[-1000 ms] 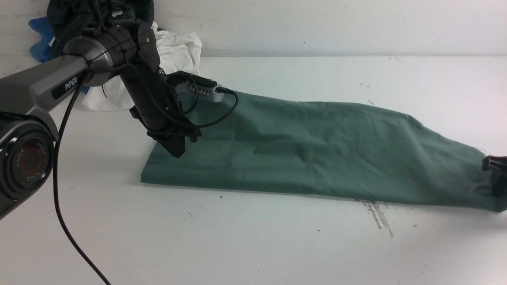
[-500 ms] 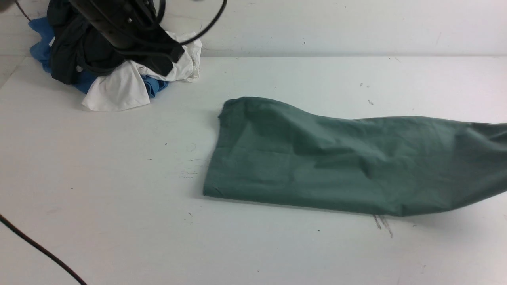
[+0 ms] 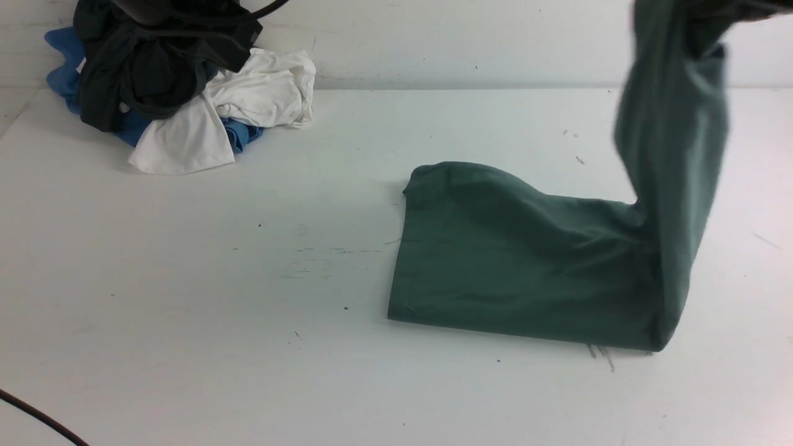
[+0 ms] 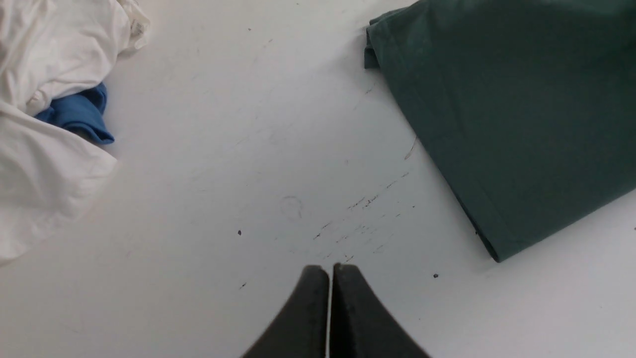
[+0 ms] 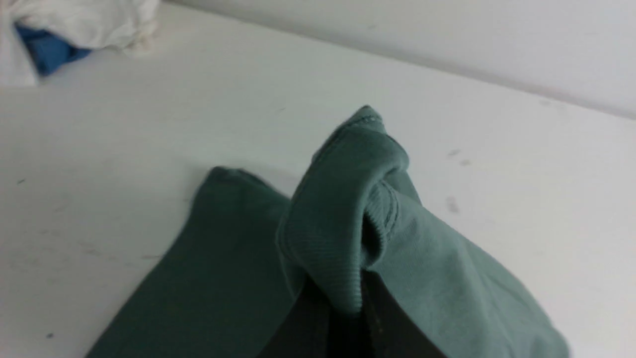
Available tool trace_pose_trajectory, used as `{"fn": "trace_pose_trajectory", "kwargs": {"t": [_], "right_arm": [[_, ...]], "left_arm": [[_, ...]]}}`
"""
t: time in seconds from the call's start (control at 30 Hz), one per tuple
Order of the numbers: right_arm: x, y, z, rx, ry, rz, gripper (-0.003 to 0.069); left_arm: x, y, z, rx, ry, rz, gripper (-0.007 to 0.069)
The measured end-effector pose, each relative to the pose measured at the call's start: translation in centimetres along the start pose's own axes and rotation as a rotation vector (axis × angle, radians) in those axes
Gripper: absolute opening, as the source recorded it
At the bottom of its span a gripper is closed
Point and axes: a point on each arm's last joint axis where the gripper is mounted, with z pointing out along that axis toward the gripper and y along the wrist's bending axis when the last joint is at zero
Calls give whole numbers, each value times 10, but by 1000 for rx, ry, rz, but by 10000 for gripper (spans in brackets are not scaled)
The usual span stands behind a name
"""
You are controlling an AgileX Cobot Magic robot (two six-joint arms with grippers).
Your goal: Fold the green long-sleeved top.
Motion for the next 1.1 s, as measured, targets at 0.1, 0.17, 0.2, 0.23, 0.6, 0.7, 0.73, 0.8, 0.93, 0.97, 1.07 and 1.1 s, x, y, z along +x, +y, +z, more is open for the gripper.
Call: {"fn": "trace_pose_trajectory", "kwargs": {"t": [0.1, 0.17, 0.2, 0.23, 0.6, 0.7, 0.73, 0.8, 0.93, 0.97, 1.07, 1.1], "right_arm": [[5, 34, 49, -93, 76, -32, 23], [17, 59, 94, -151, 148, -49, 23], [20, 67, 106, -167, 162, -55, 23], [21, 69, 109, -168, 168, -52, 23], [33, 116, 166, -360, 270, -14, 346], [9, 110, 143, -356, 233, -57, 443], [0, 107, 133, -334, 224, -77, 461], [-14, 94, 111, -279, 208, -142, 471], [-24, 51, 78, -87, 224, -204, 406], [-23, 40, 76, -47, 231, -204, 380], [-12, -1, 72, 62, 274, -140, 276], [-4, -16, 75, 84, 311, -106, 232]], "left_arm": [[0, 0, 0, 0, 0, 0, -8], [0, 0, 0, 0, 0, 1, -8], [0, 0, 0, 0, 0, 2, -8], [0, 0, 0, 0, 0, 2, -8], [1, 0, 1, 1, 3, 1, -8], [0, -1, 5, 31, 0, -11, -8], [-1, -2, 9, 57, -3, -22, -8], [-3, -5, 19, 121, -9, -50, -8], [-8, -12, 55, 321, -29, -79, -8], [-9, -15, 64, 355, -30, -72, -8], [-10, -30, 95, 427, -1, -28, -8], [-10, -39, 108, 443, 18, -6, -8]]}}
